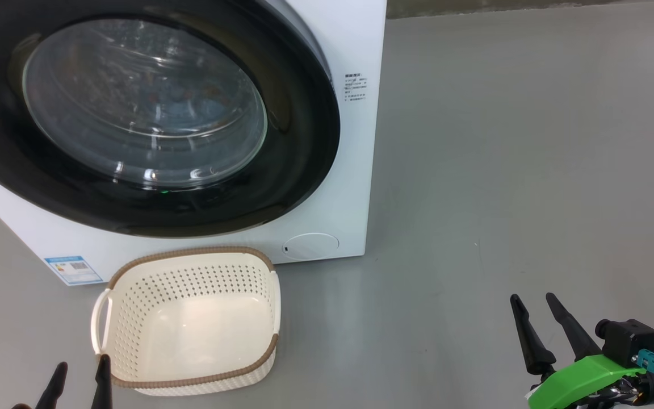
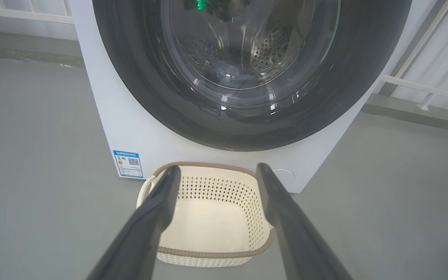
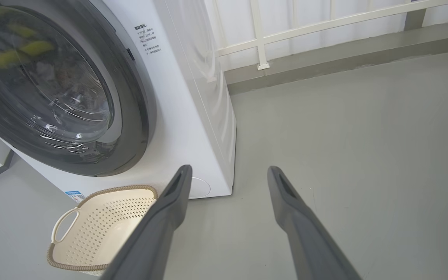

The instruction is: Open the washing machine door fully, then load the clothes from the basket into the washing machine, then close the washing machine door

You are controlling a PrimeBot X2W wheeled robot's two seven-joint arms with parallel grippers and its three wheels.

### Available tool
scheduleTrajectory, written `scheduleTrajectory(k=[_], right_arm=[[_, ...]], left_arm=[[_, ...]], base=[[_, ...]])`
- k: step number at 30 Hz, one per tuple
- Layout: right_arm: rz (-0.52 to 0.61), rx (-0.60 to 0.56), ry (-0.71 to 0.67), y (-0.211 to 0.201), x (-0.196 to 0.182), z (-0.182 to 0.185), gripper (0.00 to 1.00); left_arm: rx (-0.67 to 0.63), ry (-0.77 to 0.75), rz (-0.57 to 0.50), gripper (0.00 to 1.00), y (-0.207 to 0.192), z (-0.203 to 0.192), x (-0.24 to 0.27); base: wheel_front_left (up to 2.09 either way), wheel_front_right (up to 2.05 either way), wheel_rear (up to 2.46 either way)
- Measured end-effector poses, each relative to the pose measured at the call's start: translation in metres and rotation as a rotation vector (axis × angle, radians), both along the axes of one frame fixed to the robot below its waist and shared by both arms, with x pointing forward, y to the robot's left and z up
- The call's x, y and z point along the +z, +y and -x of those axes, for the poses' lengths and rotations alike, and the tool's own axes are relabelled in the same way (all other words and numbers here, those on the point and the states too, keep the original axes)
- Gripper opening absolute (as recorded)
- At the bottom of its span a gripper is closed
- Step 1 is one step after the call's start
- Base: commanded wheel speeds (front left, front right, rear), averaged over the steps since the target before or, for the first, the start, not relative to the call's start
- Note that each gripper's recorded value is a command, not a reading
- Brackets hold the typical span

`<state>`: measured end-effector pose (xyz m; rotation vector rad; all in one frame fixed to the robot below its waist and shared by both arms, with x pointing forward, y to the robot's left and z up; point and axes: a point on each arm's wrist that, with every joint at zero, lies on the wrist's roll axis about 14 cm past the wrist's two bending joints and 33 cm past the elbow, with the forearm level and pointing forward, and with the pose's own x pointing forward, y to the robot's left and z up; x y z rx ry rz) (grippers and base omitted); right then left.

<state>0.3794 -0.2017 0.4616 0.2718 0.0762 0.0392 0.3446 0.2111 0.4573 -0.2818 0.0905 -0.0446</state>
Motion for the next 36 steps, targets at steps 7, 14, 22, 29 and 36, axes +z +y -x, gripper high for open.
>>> scheduleTrajectory(k=[7,14,22,29,36], right_arm=[[-0.001,-0.002,-0.007,0.0,0.002,0.0,1.0],[-0.004,-0.002,0.012,0.001,-0.004,0.002,0.0],[-0.055,-0.018,0.094,0.005,-0.028,0.016,0.0],[-0.121,-0.04,0.104,0.003,-0.028,0.015,0.0],[-0.189,-0.066,0.104,0.001,-0.025,0.013,0.0]], left_arm=[[-0.003,-0.002,0.001,1.0,-0.001,0.0,0.001],[0.003,0.018,0.019,0.0,-0.003,0.002,-0.006],[0.009,0.074,0.097,0.0,-0.019,0.008,-0.022],[0.031,0.089,0.157,0.0,-0.017,0.008,-0.024],[0.055,0.105,0.219,0.0,-0.015,0.008,-0.025]], base=[[0.0,0.0,0.0],[0.0,0.0,0.0],[0.0,0.0,0.0],[0.0,0.0,0.0],[0.0,0.0,0.0]])
